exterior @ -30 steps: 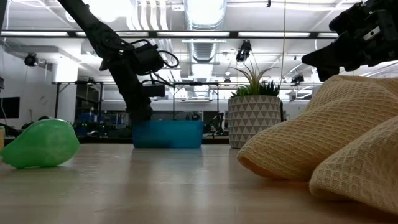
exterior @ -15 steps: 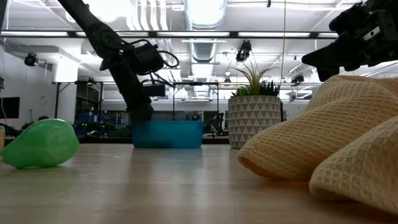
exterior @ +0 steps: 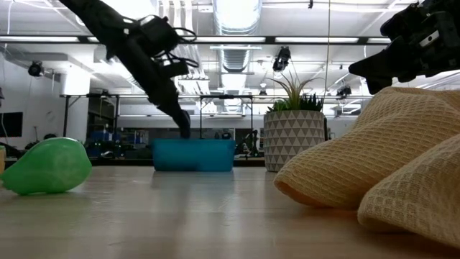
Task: Pick and placing Produce into tupperware
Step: Put the violet eggplant into the blue bin
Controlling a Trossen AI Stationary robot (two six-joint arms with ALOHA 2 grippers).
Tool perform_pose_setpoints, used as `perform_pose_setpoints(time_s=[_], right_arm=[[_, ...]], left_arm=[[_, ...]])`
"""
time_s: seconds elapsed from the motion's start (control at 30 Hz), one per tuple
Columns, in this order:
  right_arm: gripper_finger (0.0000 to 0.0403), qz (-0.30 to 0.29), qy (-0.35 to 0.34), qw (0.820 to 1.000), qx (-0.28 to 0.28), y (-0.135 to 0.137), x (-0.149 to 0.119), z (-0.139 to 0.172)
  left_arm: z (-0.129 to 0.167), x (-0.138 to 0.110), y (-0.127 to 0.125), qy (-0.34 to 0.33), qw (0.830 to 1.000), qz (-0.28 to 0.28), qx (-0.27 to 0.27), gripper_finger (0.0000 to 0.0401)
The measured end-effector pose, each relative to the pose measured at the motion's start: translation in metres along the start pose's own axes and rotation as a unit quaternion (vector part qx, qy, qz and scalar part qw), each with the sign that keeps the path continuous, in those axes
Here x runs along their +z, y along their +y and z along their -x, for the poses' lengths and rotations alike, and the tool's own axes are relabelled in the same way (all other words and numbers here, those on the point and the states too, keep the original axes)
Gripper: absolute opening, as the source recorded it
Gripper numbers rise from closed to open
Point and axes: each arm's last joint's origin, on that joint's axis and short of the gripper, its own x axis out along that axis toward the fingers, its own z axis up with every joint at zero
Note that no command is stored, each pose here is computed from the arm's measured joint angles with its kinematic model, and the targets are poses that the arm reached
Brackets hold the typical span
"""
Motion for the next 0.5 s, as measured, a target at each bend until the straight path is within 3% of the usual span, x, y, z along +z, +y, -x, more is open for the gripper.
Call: perform_pose_setpoints(time_s=[0.17, 0.5], right_arm=[[0.0009, -0.001, 0.000, 1.000, 0.000, 0.000, 0.000, 0.000], [0.0009, -0.001, 0.000, 1.000, 0.000, 0.000, 0.000, 0.000]], left_arm=[[0.007, -0.001, 0.001, 0.004, 1.000, -0.001, -0.002, 0.0158], [-0.012, -0.008, -0.002, 0.036, 0.999, -0.005, -0.006, 0.0158]])
